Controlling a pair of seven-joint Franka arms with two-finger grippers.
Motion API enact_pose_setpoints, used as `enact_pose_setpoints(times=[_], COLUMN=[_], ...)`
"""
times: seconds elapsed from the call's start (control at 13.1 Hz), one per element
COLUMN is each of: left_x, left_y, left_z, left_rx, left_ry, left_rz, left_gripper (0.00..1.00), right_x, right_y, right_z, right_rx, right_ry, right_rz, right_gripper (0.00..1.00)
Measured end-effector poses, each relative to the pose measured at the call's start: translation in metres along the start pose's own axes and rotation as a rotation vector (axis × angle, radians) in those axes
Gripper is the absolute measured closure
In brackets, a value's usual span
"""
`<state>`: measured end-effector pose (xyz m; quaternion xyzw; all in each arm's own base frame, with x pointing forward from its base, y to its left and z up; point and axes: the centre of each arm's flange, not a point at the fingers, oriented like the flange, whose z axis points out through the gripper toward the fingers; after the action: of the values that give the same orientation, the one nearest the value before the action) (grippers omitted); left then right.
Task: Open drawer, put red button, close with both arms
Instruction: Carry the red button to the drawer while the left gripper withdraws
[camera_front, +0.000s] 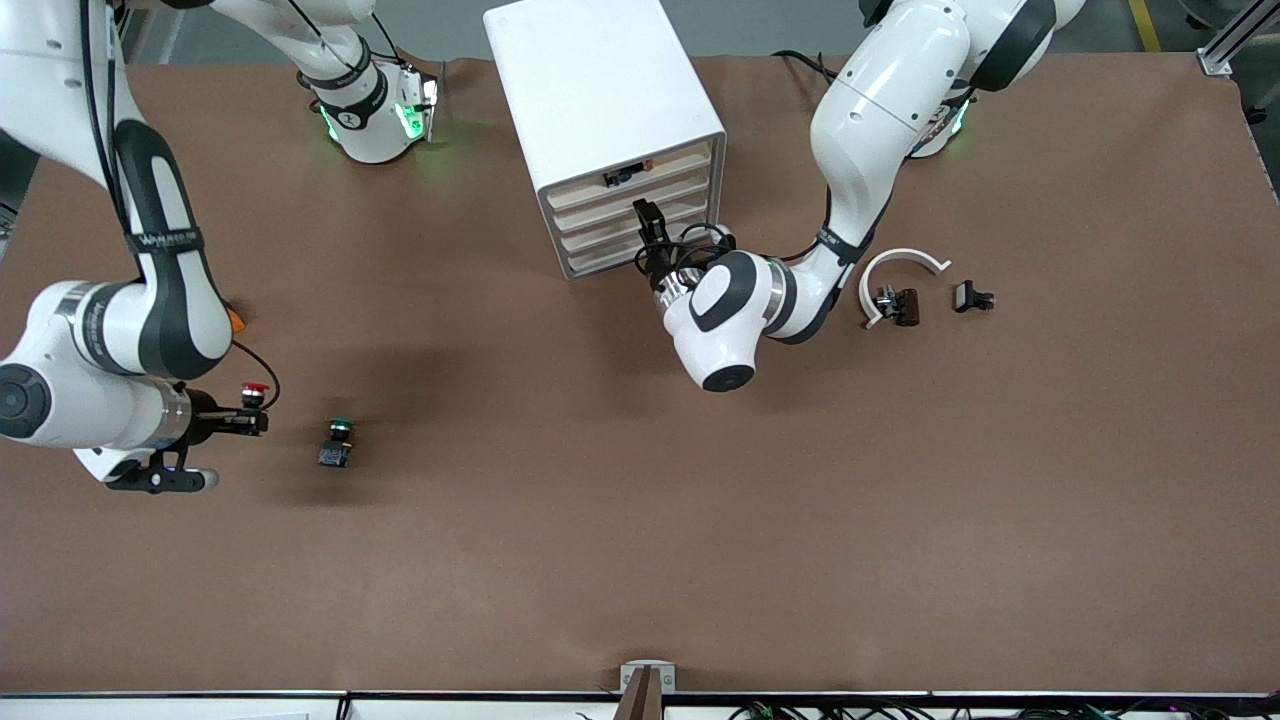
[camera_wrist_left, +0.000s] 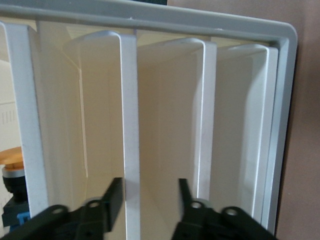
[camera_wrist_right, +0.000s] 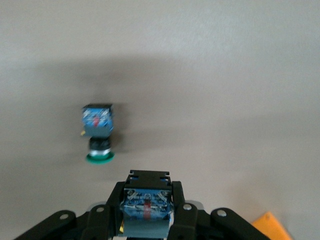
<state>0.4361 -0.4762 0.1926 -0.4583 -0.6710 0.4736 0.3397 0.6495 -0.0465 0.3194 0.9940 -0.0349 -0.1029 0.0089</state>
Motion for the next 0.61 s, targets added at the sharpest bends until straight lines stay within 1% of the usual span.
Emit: enact_pose_setpoints(times=[0.08, 0.15, 0.31, 0.46, 0.61], left_x=[0.0, -0.001, -0.003, -0.004, -0.003], left_y=[-0.001, -0.002, -0.007, -0.007, -0.007], left_z=[0.0, 0.001, 0.002, 0.001, -0.002], left_rx=[0.004, 0.011, 0.031, 0.03, 0.027], left_ry=[-0.003, -0.005, -0.003, -0.004, -0.008], left_rz=[-0.004, -0.01, -0.017, -0.016, -0.017], left_gripper=[0.52, 0.61, 0.86, 0.87, 0.87], right_x=[-0.007, -0.015, -0.031, -0.048, -0.068], right_y=[-0.01, -0.022, -0.05, -0.086, -0.128], right_z=[-0.012, -0.023, -0.042, -0.057, -0.071], right_rx=[-0.004, -0.009, -0.025, -0.049, -0.08], right_ry=[-0.016, -0.032, -0.062, -0.089, -0.103], right_rz=[0.021, 0.047, 0.104, 0.164, 0.225], right_gripper=[0.59, 0.59, 0.59, 0.59, 0.59])
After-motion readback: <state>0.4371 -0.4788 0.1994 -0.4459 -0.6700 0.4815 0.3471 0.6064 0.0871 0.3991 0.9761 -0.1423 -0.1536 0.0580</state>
